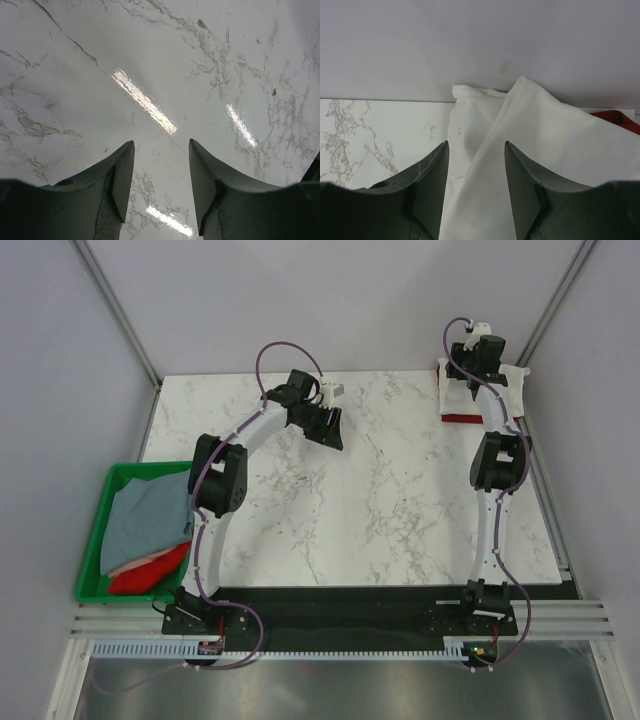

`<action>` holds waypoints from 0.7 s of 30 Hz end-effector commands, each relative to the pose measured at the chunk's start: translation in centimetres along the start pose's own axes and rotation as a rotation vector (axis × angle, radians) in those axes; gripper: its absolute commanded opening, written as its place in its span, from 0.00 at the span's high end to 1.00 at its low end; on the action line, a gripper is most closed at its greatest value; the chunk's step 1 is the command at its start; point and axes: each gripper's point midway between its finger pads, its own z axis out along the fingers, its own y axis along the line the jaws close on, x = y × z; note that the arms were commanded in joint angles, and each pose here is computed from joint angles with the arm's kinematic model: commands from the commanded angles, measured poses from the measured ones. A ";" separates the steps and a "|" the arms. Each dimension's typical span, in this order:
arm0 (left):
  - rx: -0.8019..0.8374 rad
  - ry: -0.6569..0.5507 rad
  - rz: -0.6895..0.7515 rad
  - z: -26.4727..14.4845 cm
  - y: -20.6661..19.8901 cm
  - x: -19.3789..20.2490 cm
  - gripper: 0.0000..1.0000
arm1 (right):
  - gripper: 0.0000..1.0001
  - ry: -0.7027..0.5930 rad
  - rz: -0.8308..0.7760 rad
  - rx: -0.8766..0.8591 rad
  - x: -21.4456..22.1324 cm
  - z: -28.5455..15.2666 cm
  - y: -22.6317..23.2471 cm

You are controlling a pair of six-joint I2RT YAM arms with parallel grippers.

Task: Fold and stack the t-shirts
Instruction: Neatly place the folded tshirt to the corner

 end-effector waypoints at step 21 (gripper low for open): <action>0.012 -0.072 0.026 -0.9 -0.6 -2.8 0.45 | 0.59 -0.102 0.005 0.137 -1.1 1.6 -2.4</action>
